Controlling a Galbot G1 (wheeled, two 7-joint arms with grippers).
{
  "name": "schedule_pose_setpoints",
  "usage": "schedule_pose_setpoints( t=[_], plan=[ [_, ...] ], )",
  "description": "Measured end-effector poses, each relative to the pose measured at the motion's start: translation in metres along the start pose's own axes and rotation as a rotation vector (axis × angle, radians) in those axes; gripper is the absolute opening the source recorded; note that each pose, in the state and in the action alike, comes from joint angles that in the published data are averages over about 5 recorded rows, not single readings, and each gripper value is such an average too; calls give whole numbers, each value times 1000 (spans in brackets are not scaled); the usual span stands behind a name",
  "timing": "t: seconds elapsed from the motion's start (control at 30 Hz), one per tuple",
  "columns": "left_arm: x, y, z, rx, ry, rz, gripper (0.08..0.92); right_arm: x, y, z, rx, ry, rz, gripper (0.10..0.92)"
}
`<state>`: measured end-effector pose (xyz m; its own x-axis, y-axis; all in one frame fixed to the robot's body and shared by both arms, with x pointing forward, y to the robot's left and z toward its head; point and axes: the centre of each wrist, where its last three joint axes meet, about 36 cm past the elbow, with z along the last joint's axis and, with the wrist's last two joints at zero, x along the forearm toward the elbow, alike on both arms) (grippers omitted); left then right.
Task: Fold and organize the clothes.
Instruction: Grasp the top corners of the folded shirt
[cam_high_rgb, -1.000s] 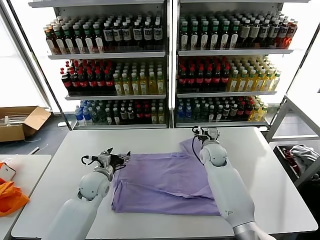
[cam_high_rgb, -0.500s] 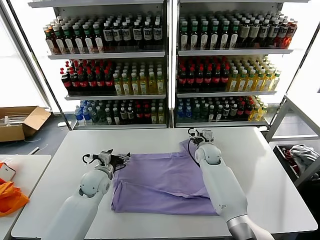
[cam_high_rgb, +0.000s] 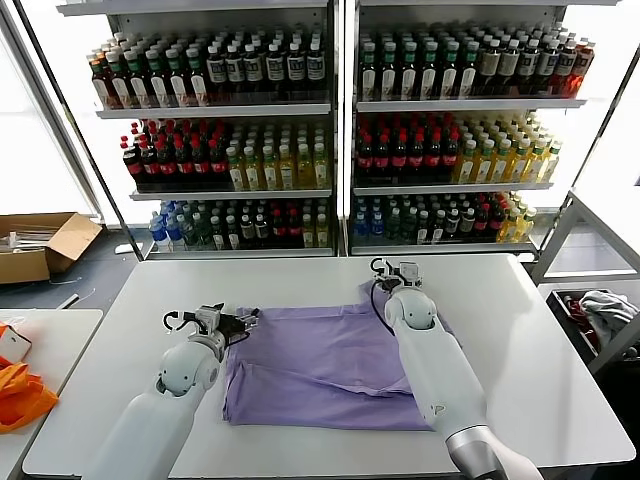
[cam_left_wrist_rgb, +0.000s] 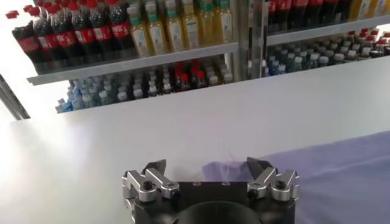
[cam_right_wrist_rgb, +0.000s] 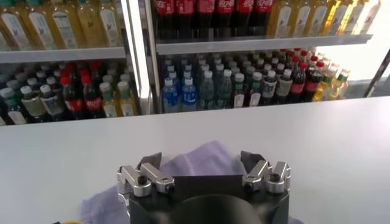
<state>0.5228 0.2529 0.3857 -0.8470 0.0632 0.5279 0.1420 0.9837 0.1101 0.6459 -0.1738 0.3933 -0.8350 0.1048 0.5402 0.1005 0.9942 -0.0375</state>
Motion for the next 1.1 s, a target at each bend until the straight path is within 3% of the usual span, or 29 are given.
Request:
schedule_pose_setpoints(
  t=[0.17, 0.8, 0.93, 1.1],
  plan=[
    [2, -4, 5, 2, 5, 10, 718, 1, -3, 4, 6, 7, 12, 699],
    [9, -17, 16, 9, 0, 39, 166, 18, -9, 23, 7, -2, 8, 152],
    [9, -17, 14, 8, -24, 33, 92, 22, -12, 25, -7, -21, 9, 113],
    [10, -15, 10, 5, -65, 20, 84, 29, -13, 23, -20, -52, 9, 113]
  ],
)
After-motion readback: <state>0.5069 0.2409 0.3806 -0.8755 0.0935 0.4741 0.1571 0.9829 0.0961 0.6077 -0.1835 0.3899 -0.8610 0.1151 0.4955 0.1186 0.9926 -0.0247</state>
